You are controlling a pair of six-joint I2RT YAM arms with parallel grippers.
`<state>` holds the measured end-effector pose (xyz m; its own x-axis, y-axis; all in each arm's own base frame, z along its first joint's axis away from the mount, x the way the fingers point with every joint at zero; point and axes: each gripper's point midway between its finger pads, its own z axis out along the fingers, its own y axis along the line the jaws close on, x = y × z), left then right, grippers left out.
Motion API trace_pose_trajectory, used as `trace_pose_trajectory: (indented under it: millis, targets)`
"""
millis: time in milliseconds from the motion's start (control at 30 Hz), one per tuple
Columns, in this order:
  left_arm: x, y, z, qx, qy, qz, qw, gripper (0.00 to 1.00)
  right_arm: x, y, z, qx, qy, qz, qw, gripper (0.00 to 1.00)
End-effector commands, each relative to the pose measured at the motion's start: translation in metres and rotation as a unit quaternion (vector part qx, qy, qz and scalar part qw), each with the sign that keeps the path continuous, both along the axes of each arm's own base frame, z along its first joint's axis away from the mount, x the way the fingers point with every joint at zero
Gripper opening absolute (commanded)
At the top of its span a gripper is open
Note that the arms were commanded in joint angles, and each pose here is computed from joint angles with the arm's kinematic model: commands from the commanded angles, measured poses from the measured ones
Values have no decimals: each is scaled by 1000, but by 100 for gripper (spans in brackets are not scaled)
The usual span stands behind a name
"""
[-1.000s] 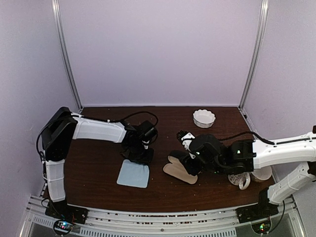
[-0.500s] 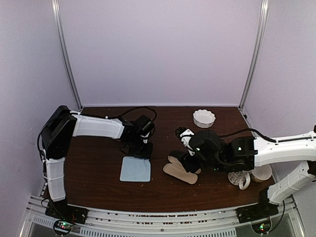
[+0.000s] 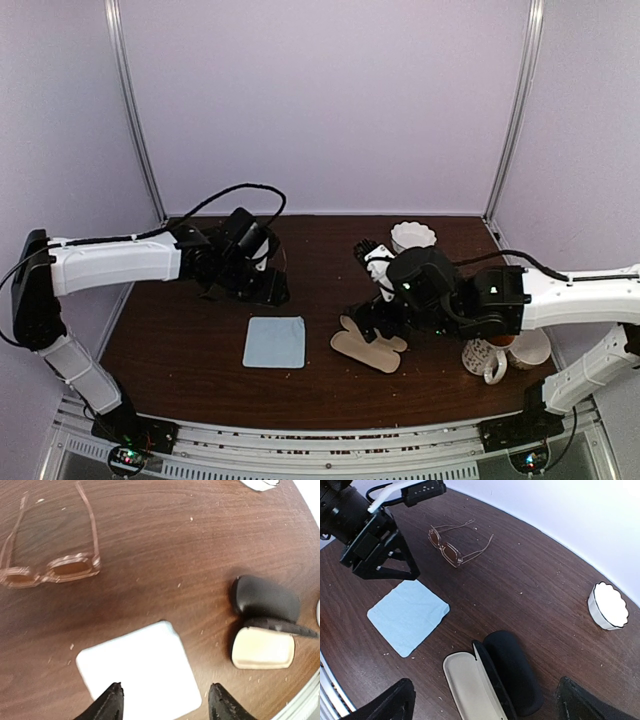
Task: Organize the sunglasses
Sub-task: Move the glasses cleaning cloth to the center of the board, then pick up the corner of the glasses cleaning cloth at the center of the board.
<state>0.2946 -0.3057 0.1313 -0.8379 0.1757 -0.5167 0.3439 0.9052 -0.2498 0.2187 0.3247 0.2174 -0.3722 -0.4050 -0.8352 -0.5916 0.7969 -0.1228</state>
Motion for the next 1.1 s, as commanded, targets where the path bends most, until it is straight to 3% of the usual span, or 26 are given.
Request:
trace_pose_trajectory:
  millis: [0,267,567,800,1067]
  targets:
    - [-20,27,2,13,-6,6,1000,62,2,7,-1,-1,7,4,1000,100]
    - [-80,80,-26,32,38,11,999,62,4,16,-6,4,10,7,1000,100]
    - [-127,111,-57,19,92,26,995,60,-8,28,-8,12,-11,70,997,100]
    - [-139,117,-77,43,122,20,991,55,-28,52,-10,19,-4,155,988,93]
    - [-123,96,-85,50,130,22,990,45,-26,61,-20,-8,-2,159,987,88]
